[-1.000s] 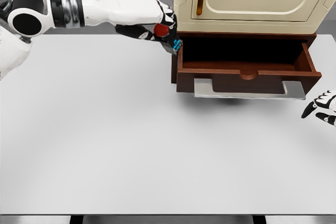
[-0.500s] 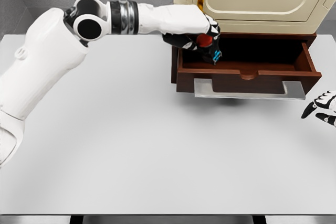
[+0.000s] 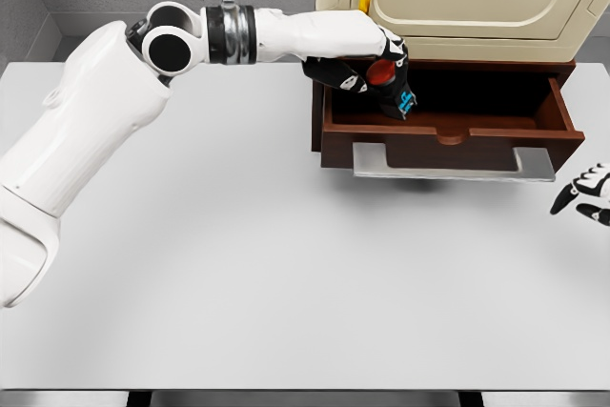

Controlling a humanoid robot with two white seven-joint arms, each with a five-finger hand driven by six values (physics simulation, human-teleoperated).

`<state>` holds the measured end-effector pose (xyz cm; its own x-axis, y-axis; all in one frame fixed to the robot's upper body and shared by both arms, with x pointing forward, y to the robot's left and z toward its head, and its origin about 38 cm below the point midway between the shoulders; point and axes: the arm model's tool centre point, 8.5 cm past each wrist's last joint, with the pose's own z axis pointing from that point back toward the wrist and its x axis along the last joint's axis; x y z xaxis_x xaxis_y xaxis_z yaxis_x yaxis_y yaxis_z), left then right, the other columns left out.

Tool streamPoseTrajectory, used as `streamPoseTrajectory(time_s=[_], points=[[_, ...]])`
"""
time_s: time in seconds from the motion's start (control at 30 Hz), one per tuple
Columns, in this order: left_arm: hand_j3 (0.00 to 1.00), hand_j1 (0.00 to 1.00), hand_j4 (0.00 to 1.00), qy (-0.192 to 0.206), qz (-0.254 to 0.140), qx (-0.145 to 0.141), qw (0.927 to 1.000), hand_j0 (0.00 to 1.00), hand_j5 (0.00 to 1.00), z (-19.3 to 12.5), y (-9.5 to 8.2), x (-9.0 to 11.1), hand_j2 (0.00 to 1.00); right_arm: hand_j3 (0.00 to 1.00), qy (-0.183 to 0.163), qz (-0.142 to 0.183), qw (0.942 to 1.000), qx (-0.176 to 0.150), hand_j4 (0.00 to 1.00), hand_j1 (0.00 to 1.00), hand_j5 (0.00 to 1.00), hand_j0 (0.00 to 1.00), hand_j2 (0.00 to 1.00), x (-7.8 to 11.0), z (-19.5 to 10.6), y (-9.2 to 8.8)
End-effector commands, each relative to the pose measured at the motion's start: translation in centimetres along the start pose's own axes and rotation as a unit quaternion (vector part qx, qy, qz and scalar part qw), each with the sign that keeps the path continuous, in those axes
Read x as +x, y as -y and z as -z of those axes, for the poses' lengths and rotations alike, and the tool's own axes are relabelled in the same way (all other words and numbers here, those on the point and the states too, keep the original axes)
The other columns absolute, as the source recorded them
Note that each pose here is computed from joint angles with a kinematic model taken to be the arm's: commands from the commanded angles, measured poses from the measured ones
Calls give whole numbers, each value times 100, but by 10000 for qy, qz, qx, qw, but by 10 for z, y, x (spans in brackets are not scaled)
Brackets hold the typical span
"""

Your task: Put the switch into the drawer with left arm, and close the drawer with right arm

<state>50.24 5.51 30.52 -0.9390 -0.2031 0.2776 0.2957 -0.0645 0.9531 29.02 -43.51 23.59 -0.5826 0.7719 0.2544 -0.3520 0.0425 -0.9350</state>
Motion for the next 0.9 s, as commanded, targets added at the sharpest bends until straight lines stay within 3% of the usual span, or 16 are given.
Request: streamPoseTrajectory(time_s=[0.0,0.07,0.23,0.33,0.53,0.87], points=[[58,58,58,-328,168,-286,9989,58,58,15,8,-6,58,49,7,37,10000,-9,49,49,49,49,49,0,0,0],[74,74,74,-330,158,-283,9989,74,74,15,8,-6,74,49,5,20,10000,6,49,49,49,49,49,0,0,1],[95,95,95,-356,155,-262,9989,95,95,12,7,-7,95,49,6,12,10000,32,49,49,49,49,49,0,0,1],[100,100,100,-312,84,-195,9993,100,100,10,5,-7,100,49,6,12,10000,24,49,49,49,49,49,0,0,1],[100,100,100,-276,56,-152,9995,100,100,10,3,-6,100,50,6,-13,10000,73,50,50,50,50,50,0,0,2],[100,100,100,6,38,-168,9999,100,100,38,8,10,100,53,0,-25,9999,102,53,53,53,53,53,0,-1,2]])
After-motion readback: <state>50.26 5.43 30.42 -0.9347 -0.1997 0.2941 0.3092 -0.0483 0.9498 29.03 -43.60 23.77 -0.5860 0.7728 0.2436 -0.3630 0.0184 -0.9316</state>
